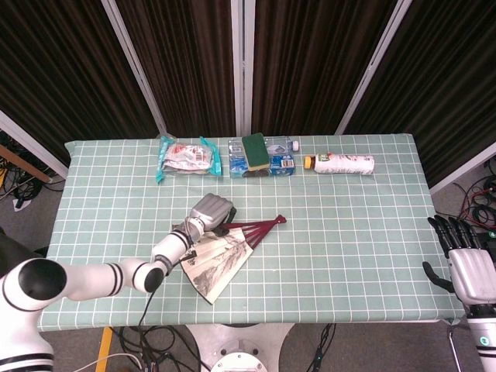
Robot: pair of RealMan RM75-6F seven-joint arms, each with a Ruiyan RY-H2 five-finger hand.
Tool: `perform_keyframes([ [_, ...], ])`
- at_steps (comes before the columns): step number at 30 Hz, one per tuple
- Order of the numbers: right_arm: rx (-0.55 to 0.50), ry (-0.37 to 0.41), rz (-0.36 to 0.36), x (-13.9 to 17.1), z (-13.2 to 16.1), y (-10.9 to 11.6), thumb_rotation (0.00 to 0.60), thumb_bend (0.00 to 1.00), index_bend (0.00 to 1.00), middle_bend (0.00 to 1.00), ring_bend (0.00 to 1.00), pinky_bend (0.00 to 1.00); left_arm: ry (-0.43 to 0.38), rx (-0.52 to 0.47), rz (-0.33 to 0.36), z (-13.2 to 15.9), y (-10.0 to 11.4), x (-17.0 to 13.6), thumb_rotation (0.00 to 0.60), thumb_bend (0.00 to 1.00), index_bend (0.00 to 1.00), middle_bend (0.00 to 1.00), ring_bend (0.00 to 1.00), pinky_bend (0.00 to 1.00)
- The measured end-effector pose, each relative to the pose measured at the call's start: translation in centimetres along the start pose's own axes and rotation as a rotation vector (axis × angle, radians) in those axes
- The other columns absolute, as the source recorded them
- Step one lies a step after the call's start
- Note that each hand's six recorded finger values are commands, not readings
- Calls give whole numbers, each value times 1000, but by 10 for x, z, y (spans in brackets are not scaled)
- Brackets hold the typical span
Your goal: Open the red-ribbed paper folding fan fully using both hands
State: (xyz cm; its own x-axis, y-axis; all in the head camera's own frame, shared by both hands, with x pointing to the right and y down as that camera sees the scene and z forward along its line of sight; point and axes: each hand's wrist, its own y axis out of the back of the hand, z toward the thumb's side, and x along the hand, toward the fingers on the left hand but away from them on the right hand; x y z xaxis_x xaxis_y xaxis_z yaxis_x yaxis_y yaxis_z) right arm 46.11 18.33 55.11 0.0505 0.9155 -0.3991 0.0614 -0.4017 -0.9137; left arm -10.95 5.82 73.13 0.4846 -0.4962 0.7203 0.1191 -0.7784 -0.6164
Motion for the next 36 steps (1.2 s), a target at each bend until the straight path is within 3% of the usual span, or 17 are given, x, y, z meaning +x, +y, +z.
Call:
perform_keyframes([
  [9, -77, 94, 94, -14, 22, -11, 600, 237, 76, 97, 0, 0, -56, -198, 180, -21, 57, -79, 600, 312, 645, 687, 665, 677],
  [15, -221, 167, 234, -26, 43, -27, 600, 239, 126, 106, 0, 0, -135, -392, 286, -24, 77, -115, 600, 313, 646, 690, 667, 677],
  [20, -373, 234, 358, -43, 69, -39, 600, 239, 131, 116, 0, 0, -246, -480, 379, -15, 97, -139, 600, 313, 646, 690, 666, 672],
  [26, -560, 327, 453, -77, 113, -46, 600, 238, 131, 120, 0, 0, -360, -507, 458, 3, 113, -157, 600, 311, 646, 690, 667, 669],
  [30, -641, 399, 471, -104, 152, -49, 600, 239, 131, 120, 0, 0, -417, -516, 495, 14, 123, -166, 600, 310, 646, 690, 667, 668],
  [36, -753, 432, 508, -130, 194, -47, 600, 239, 129, 110, 0, 0, -464, -489, 549, 23, 135, -177, 600, 311, 646, 690, 667, 664],
])
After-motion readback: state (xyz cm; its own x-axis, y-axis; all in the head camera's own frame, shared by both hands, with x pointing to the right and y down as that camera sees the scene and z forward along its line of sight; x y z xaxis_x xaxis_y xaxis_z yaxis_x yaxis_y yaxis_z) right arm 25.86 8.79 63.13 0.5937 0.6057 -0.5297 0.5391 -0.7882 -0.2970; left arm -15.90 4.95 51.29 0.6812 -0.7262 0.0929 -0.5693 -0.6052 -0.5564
